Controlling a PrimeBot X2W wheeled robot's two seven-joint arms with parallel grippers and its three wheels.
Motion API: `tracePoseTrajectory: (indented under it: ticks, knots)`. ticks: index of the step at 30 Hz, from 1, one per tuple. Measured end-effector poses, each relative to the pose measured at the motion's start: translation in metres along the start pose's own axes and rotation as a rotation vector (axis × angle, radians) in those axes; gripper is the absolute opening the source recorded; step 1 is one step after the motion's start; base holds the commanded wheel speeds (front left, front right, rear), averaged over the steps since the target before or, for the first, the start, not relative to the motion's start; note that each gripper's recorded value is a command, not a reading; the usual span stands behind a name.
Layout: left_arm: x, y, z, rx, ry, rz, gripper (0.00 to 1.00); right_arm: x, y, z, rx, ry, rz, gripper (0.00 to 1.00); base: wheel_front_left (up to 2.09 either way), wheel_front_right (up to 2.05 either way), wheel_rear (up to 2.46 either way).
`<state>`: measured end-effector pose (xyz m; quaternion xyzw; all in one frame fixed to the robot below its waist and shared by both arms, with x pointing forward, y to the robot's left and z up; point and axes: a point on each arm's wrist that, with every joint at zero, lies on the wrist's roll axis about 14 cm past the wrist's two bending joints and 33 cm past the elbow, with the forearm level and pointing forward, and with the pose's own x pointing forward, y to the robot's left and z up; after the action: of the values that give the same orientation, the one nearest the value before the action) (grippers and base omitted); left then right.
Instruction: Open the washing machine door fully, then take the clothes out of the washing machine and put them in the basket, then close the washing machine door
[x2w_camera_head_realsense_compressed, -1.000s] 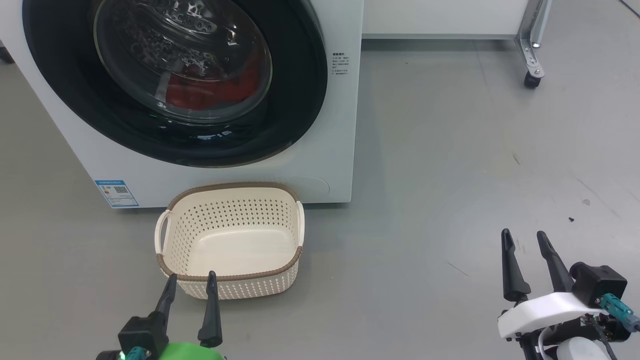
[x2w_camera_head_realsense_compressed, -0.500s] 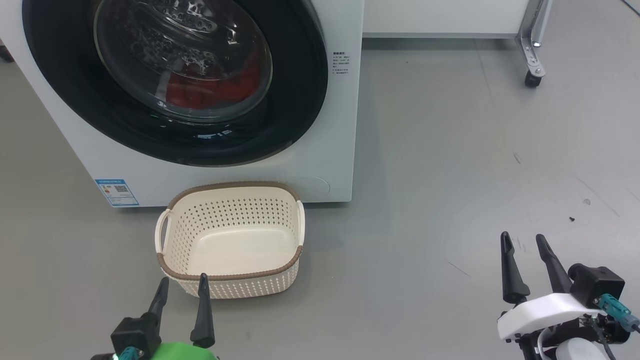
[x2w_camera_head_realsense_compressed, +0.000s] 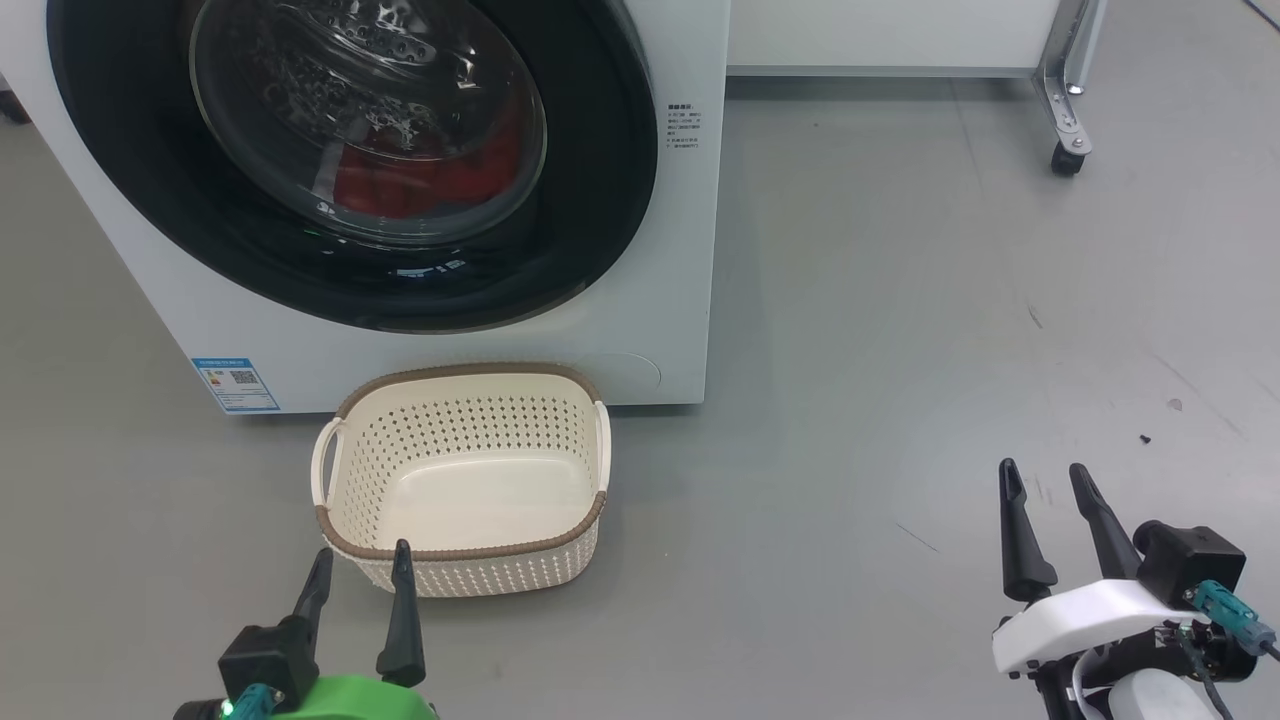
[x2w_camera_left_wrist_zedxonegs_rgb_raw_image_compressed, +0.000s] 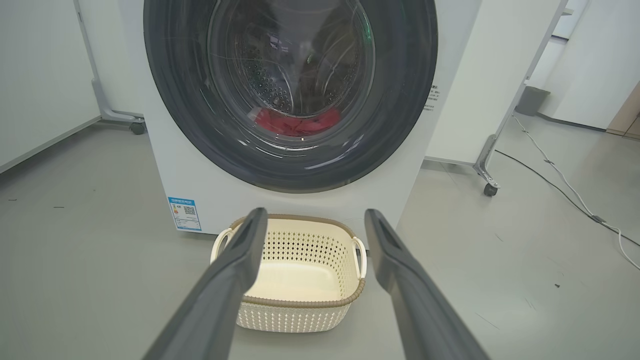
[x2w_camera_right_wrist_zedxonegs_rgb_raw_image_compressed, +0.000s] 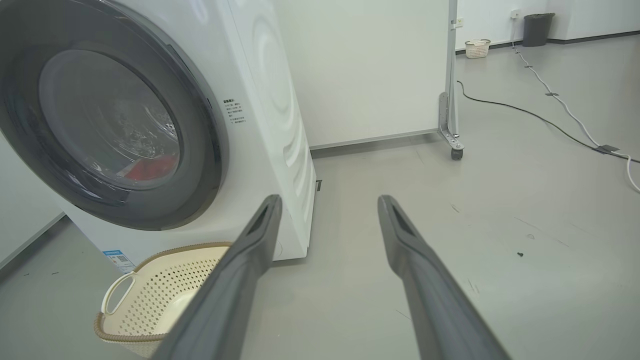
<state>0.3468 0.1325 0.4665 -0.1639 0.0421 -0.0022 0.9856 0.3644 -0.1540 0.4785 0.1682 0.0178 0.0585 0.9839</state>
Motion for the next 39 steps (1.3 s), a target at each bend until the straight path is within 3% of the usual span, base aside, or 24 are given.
tracePoseTrajectory:
  ticks: [21, 22, 24, 33, 39]
  knots:
    - [0.002, 0.002, -0.005, -0.007, 0.016, 0.008, 1.0, 0.007, -0.003, 0.002, -0.015, -0.004, 0.004, 1.0, 0.0, 0.0, 0.0]
    - [0.002, 0.002, -0.006, -0.007, 0.02, 0.008, 1.0, 0.009, -0.004, 0.004, -0.017, -0.008, 0.004, 0.8, 0.0, 0.0, 0.0]
    - [0.002, 0.003, -0.008, -0.008, 0.027, 0.011, 1.0, 0.012, -0.005, 0.004, -0.018, -0.01, 0.004, 0.0, 0.0, 0.0, 0.0]
    - [0.011, 0.001, -0.008, -0.023, 0.029, 0.008, 1.0, 0.033, -0.004, 0.006, 0.072, -0.022, 0.008, 0.0, 0.0, 0.0, 0.0]
    - [0.015, 0.001, -0.015, -0.035, 0.051, 0.013, 1.0, 0.063, 0.001, 0.009, 0.191, -0.012, 0.029, 0.0, 0.0, 0.0, 0.0]
